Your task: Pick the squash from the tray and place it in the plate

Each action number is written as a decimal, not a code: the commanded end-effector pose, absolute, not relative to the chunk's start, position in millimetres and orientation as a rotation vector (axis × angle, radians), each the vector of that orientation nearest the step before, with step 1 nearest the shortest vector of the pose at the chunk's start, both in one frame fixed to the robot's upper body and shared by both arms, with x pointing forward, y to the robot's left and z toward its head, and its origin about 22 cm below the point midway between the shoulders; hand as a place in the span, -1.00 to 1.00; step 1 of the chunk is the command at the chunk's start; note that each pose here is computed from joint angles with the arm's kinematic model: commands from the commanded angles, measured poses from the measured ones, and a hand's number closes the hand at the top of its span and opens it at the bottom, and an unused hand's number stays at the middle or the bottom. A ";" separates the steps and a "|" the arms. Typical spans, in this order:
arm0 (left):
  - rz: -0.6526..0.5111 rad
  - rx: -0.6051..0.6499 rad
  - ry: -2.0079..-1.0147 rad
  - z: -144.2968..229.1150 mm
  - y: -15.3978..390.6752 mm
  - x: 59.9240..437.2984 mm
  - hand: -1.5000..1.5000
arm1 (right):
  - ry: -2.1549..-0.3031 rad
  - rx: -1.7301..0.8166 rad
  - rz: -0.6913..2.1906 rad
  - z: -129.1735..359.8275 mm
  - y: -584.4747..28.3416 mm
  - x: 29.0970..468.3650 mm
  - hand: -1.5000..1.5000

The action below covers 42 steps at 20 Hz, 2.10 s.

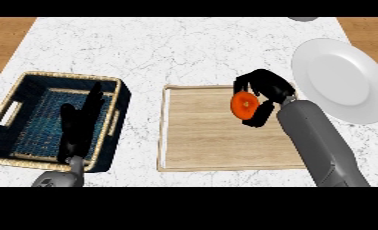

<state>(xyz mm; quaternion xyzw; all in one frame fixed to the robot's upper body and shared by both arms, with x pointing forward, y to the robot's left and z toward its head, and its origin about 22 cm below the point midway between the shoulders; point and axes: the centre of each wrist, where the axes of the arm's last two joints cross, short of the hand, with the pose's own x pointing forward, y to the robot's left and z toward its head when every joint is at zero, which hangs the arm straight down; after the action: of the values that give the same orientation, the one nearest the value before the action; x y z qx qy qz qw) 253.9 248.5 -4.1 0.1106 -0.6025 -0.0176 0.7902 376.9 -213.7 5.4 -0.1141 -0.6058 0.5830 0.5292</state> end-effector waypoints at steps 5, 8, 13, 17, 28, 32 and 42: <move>-0.026 0.251 -1.285 -1.8 259.8 249.2 0.00 | -1.385 -0.723 1.211 14.6 -268.7 367.5 1.00; -0.018 0.261 -1.274 -5.8 256.1 247.5 0.00 | -1.477 -0.812 1.159 39.3 -287.8 366.7 1.00; -0.012 0.250 -1.274 -15.5 253.8 239.2 0.00 | -1.661 -0.923 0.933 70.8 -312.4 348.1 1.00; -0.026 0.264 -1.291 -1.6 266.5 248.0 0.00 | -1.702 -1.068 0.769 106.7 -315.3 339.4 1.00; -0.026 0.239 -1.274 -9.4 244.8 254.0 0.00 | -1.506 -1.129 0.611 115.8 -370.8 355.3 1.00; -0.036 0.239 -1.279 -13.5 255.6 256.3 0.00 | -1.457 -1.134 0.663 88.8 -392.0 364.8 1.00; -0.074 0.209 -1.297 -7.2 234.0 247.7 0.00 | -1.245 -1.029 0.727 68.3 -438.0 372.4 1.00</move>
<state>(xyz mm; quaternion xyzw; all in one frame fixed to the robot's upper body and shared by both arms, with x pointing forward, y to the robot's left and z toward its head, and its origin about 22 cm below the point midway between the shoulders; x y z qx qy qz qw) 254.0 238.4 -4.8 0.1018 -0.6038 -0.0267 0.7902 375.4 -430.7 84.4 -0.4731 -0.5717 0.2955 0.6017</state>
